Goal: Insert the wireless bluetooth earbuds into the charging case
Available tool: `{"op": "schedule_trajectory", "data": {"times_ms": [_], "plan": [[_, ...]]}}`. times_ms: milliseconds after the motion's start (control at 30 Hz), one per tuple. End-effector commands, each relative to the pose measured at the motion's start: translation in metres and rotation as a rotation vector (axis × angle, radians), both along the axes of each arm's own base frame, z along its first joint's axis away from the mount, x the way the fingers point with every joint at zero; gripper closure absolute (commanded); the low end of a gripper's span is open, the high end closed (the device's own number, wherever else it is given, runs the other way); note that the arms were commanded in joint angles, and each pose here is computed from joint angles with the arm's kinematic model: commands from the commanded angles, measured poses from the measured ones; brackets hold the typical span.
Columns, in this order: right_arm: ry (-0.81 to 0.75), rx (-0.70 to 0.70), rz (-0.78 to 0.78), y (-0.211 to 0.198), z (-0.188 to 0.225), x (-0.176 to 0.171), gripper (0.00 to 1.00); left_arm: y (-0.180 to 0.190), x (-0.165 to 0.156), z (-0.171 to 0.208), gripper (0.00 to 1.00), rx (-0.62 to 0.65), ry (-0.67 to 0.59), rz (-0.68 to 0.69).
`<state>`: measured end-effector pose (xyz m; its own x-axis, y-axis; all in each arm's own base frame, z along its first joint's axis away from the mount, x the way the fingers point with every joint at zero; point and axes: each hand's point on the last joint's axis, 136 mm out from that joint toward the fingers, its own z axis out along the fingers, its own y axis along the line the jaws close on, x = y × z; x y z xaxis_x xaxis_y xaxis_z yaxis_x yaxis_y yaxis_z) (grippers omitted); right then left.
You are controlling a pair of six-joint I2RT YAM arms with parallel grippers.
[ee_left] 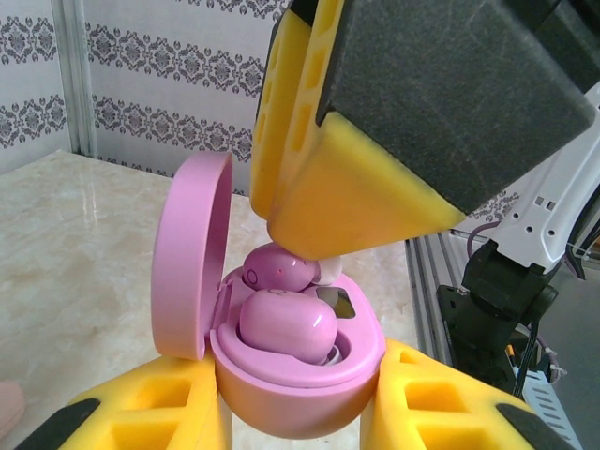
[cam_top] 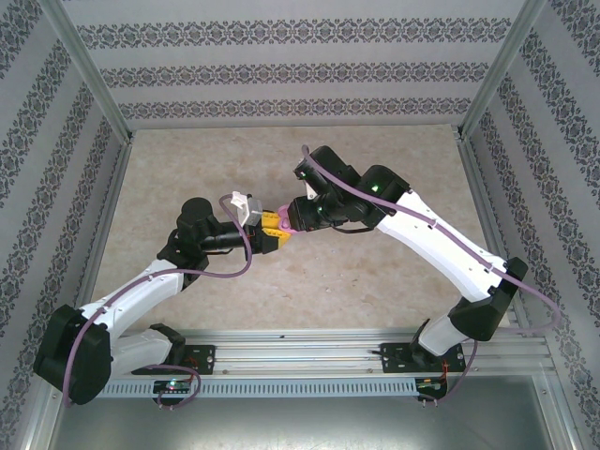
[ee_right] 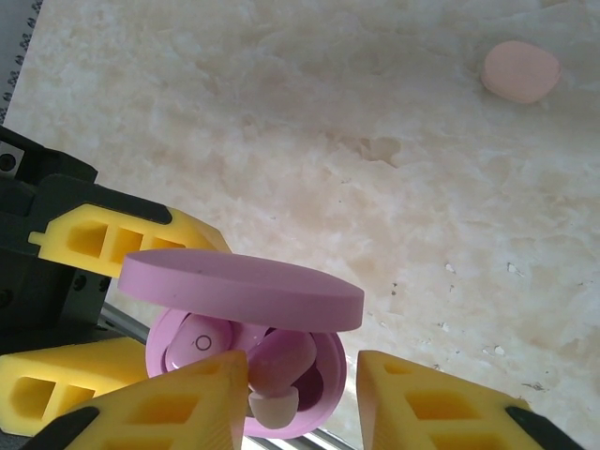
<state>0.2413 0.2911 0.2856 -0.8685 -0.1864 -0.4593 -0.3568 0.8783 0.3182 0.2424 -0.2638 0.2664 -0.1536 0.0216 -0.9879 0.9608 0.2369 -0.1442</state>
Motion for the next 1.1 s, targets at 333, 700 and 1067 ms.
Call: {"op": "schedule_trajectory", "data": {"times_ms": [333, 700, 1067], "plan": [[-0.015, 0.054, 0.011, -0.004, 0.001, -0.007, 0.69, -0.003, -0.002, 0.016, 0.8, -0.021, -0.058, -0.018], [-0.006, 0.09, 0.052, 0.007, -0.001, -0.003, 0.67, -0.003, -0.004, 0.017, 0.8, -0.023, -0.061, -0.021], [-0.029, 0.039, 0.054, -0.002, 0.003, 0.0, 0.69, -0.003, -0.004, 0.017, 0.8, -0.022, -0.058, -0.022]]}}
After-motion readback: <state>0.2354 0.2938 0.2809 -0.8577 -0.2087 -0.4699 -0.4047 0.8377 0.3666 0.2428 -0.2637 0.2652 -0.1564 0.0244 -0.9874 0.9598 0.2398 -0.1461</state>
